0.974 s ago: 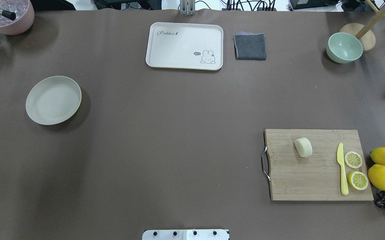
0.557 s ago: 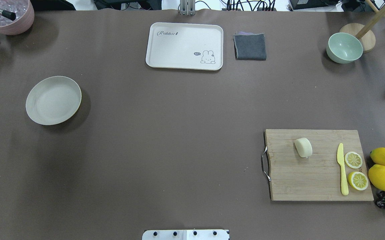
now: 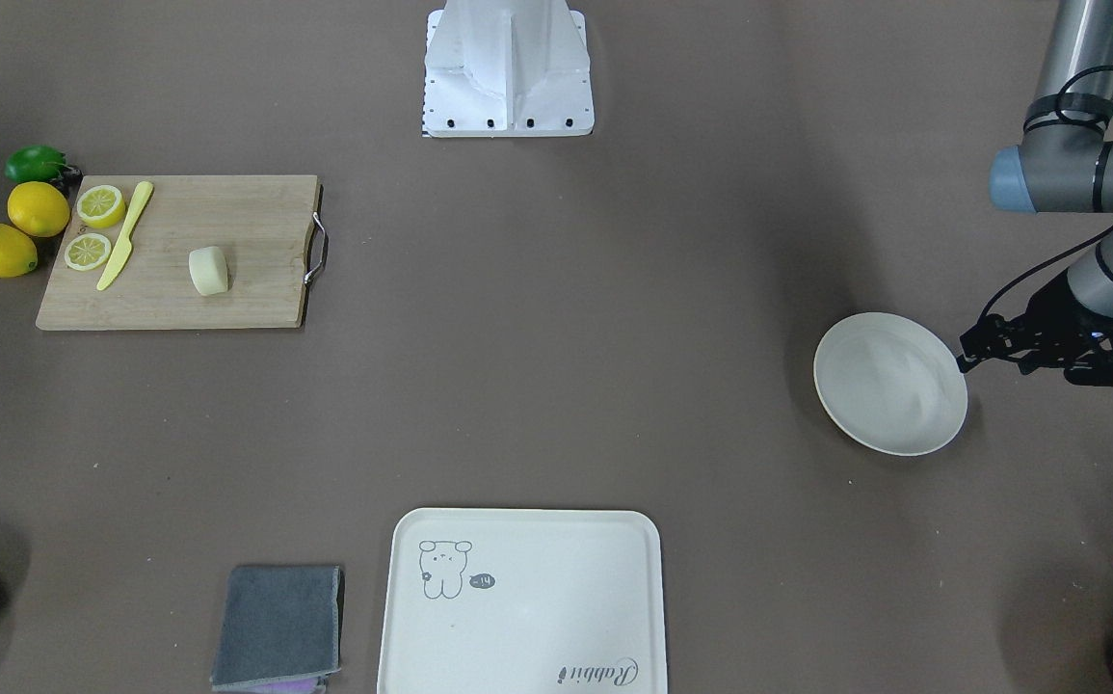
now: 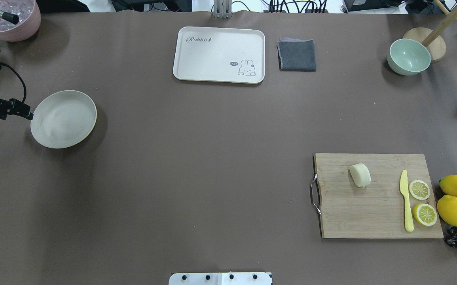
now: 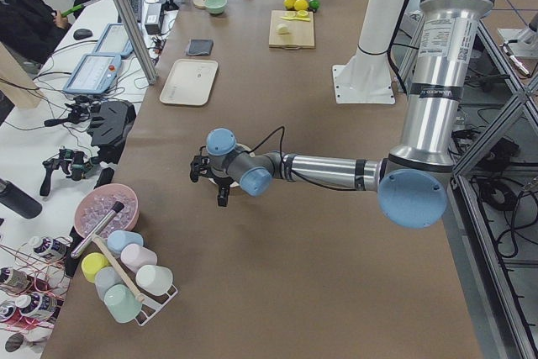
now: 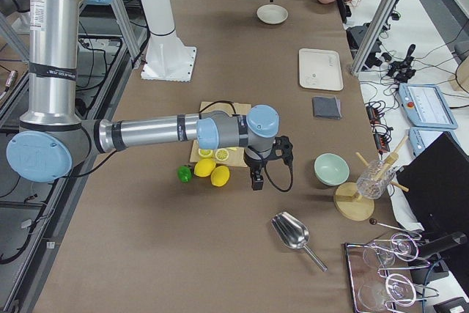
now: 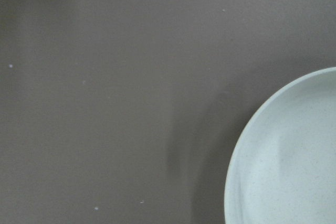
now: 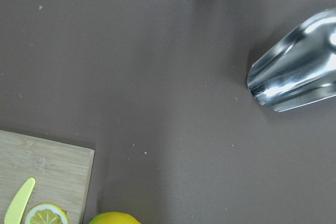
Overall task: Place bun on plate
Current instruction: 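Push the white plate with the left gripper toward the table centre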
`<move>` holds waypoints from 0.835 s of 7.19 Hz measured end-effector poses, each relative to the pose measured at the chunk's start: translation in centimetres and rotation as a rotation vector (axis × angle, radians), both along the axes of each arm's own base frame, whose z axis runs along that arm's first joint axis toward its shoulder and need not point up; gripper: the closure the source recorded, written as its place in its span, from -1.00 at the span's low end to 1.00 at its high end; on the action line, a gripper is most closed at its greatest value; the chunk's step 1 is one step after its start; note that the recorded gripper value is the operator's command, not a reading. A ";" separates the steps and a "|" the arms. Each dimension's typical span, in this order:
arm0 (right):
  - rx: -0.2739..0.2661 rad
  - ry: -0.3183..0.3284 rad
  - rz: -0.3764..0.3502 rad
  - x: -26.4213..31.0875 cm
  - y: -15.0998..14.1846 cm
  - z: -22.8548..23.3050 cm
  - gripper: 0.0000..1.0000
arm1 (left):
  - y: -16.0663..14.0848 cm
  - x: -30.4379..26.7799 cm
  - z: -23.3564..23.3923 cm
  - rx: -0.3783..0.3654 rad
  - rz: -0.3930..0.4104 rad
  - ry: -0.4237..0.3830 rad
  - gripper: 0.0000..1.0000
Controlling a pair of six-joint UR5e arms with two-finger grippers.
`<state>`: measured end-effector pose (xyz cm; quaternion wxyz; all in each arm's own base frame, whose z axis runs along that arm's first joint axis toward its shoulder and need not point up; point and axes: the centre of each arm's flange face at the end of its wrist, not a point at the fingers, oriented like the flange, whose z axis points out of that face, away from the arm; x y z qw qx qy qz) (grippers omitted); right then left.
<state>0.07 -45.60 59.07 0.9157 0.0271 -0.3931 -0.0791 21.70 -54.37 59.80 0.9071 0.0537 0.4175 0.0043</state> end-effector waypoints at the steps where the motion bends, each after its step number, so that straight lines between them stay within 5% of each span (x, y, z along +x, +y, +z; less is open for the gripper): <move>1: 0.000 -0.002 -0.001 0.0 0.0 0.0 -1.00 | -0.2 1.3 -0.3 0.000 0.009 0.003 0.13; 2: 0.001 -0.002 -0.002 0.0 0.0 0.0 -1.00 | -0.6 2.3 -0.4 -0.004 0.015 0.003 0.94; 6: 0.011 0.000 -0.003 -0.1 -0.2 -0.3 -1.00 | -1.2 3.1 -1.0 -0.007 0.020 0.011 1.00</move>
